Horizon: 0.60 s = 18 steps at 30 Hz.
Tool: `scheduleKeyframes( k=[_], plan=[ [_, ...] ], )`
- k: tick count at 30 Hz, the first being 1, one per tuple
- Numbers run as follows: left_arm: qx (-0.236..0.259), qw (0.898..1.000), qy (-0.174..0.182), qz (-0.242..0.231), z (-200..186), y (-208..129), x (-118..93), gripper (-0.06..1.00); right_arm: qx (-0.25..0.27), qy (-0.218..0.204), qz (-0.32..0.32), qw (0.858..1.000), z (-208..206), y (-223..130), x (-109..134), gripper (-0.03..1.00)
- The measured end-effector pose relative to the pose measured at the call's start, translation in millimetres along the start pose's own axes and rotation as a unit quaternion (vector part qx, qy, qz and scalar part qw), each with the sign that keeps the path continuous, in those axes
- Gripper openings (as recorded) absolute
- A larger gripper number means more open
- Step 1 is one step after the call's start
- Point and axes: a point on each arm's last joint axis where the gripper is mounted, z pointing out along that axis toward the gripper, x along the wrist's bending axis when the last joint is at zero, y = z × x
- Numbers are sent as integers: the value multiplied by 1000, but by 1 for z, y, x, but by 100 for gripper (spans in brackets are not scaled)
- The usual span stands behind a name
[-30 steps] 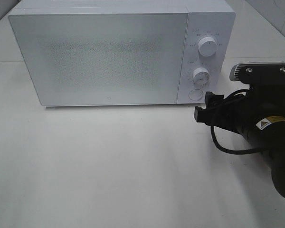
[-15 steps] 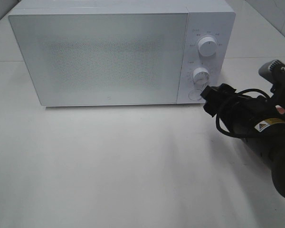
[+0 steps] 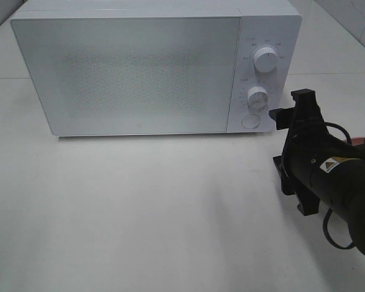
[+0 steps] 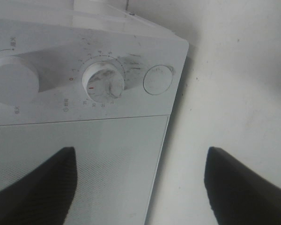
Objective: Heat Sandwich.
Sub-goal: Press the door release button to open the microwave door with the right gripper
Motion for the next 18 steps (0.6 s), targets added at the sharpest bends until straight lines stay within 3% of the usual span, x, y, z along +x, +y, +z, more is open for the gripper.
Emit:
scheduleKeyframes(
  k=[4,7,8,9,12,13,14,18],
  plan=[
    [0,1000,0,0,0,0,0,99,7,2,41,999,0,-1,0,68],
    [0,1000,0,0,0,0,0,99,9,1,66,998,0,-2,0,51],
    [0,1000,0,0,0,0,0,99,9,1,66,998,0,-2,0,51],
    [0,1000,0,0,0,0,0,99,9,1,68,998,0,-2,0,41],
    [0,1000,0,0,0,0,0,99,10,0,71,997,0,-2,0,22],
    [0,1000,0,0,0,0,0,99,10,0,71,997,0,-2,0,22],
    [0,1000,0,0,0,0,0,99,11,-1,73,997,0,-2,0,10],
    [0,1000,0,0,0,0,0,99,12,-5,73,997,0,-2,-1,3]
  ],
)
